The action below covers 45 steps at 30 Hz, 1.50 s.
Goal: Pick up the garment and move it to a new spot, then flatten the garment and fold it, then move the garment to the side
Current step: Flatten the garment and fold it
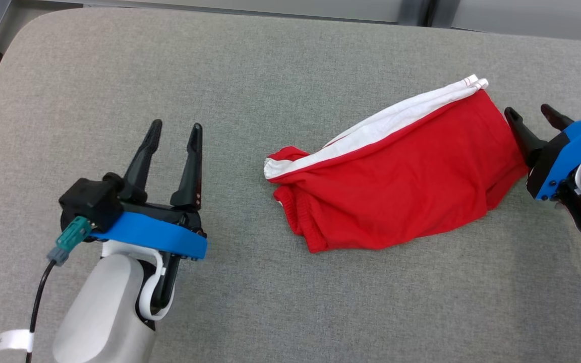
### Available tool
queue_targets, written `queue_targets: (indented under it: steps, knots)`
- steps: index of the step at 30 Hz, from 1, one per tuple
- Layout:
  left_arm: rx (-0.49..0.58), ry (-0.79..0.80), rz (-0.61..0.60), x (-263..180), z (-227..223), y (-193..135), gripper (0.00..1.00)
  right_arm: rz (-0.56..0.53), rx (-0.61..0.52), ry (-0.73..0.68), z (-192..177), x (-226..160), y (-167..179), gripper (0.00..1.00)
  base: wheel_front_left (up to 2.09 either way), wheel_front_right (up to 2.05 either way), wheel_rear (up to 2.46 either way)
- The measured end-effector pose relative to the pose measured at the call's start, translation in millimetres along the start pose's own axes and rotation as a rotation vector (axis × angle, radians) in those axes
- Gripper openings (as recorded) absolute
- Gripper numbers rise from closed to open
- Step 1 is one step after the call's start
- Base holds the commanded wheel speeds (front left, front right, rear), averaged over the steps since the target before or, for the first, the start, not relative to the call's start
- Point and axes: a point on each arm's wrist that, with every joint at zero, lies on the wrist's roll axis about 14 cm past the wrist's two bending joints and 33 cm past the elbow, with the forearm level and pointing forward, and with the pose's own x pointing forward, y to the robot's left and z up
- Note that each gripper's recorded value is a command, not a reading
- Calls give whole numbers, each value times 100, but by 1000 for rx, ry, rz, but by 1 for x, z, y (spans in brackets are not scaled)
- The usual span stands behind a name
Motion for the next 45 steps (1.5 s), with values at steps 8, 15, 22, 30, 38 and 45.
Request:
queue_targets:
  steps: [8,15,22,30,38,45]
  knots:
    - [61,-18,69,-11,4,20,100,-21,70,44,-19,11,-1,100,0,0,0]
    - [77,1,119,-23,-2,33,100,-27,118,121,-37,33,8,100,0,0,0]
    - [74,9,126,-29,-3,36,100,-51,26,201,-51,44,9,35,0,0,0]
    - [75,13,113,-29,-4,33,100,-54,59,160,-50,33,13,0,0,0,0]
    - [76,12,77,-31,-3,22,100,-130,98,45,-37,-6,-18,0,0,0,0]
    - [73,13,29,-34,-4,5,100,-237,107,-45,-23,-55,-58,0,0,0,0]
